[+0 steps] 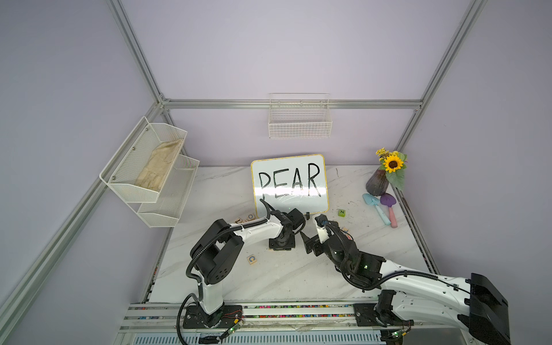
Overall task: Spell the uppercase word “pear” with letter blocks
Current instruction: Place the letter block at the center of the board.
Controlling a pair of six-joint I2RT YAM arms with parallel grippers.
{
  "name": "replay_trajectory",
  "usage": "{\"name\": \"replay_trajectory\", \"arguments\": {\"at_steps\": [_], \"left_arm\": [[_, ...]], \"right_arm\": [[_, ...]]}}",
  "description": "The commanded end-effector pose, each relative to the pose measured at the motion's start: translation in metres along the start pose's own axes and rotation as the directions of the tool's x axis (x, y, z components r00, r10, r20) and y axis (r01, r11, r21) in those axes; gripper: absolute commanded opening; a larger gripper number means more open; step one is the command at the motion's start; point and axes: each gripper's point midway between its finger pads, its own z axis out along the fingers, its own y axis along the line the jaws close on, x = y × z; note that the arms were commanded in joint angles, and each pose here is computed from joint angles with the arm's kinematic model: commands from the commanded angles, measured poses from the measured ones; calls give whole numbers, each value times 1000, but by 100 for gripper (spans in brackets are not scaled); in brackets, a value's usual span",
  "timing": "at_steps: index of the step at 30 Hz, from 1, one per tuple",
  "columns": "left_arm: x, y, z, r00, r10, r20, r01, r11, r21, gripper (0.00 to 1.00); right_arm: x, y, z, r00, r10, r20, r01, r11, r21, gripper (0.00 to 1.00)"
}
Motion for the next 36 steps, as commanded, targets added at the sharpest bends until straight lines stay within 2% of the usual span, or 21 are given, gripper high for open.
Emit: {"name": "replay_trajectory", "arguments": {"at_steps": [1,36], "left_arm": [[-20,-17,-15,998,-8,60,6,999,42,22],[-20,-10,-13,998,-4,70,3,1000,18,23]], "right_arm": [[1,-4,1,1000,-11,-9,12,1000,20,97],[4,-4,8,999,-14,-29,15,1000,27,97]]}}
